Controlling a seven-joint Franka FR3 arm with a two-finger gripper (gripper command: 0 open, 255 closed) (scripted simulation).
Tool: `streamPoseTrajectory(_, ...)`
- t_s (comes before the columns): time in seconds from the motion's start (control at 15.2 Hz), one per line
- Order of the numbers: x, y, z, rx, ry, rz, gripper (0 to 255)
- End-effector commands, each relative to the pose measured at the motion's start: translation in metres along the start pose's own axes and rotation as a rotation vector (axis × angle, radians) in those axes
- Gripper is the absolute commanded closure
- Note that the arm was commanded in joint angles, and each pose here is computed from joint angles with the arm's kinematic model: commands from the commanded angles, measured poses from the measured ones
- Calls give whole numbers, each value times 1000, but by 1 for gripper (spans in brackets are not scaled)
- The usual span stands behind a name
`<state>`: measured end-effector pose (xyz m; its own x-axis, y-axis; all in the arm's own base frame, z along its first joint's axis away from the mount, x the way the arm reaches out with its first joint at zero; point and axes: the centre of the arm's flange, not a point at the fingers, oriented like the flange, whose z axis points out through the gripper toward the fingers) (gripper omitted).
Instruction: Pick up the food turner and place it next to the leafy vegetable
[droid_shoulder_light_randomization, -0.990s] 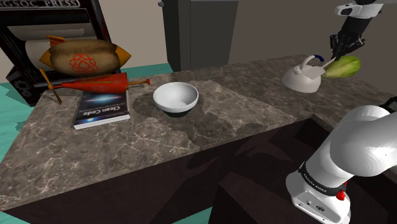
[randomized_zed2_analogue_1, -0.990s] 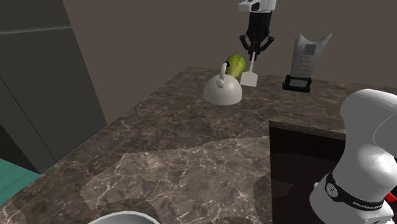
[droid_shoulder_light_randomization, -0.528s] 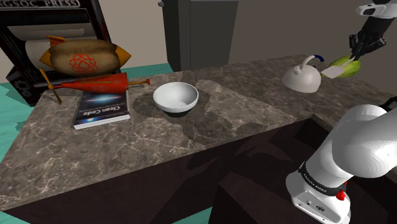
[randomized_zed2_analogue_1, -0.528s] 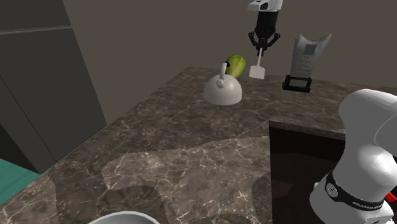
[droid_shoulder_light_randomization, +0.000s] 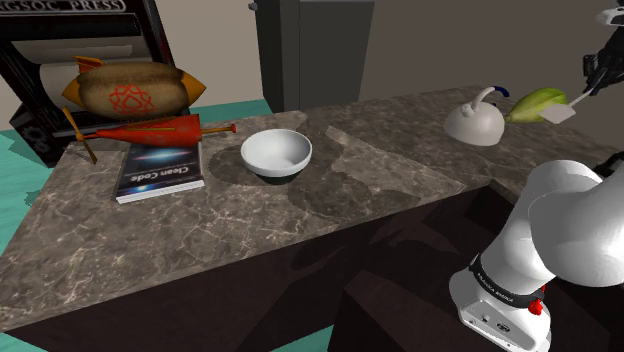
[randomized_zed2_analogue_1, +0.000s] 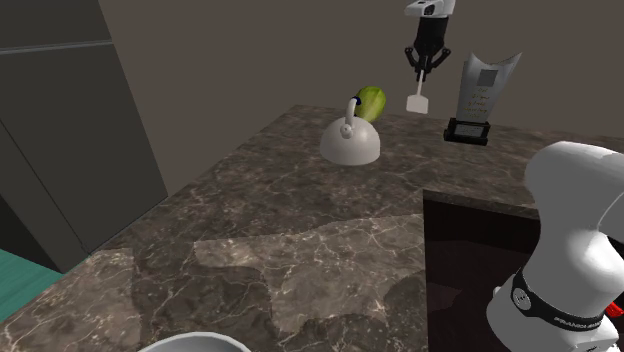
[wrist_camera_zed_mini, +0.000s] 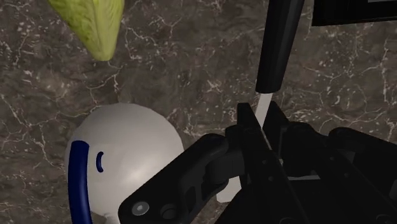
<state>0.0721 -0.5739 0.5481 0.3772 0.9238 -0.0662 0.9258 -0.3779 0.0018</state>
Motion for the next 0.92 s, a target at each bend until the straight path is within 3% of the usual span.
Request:
streamPoseTrajectory(0.0,-24,-10,2,1,0,0,255)
streamPoseTrajectory(0.66,-148,-52,10,1,0,0,255)
streamPoseTrajectory(0.86,-147,-52,26,1,0,0,255)
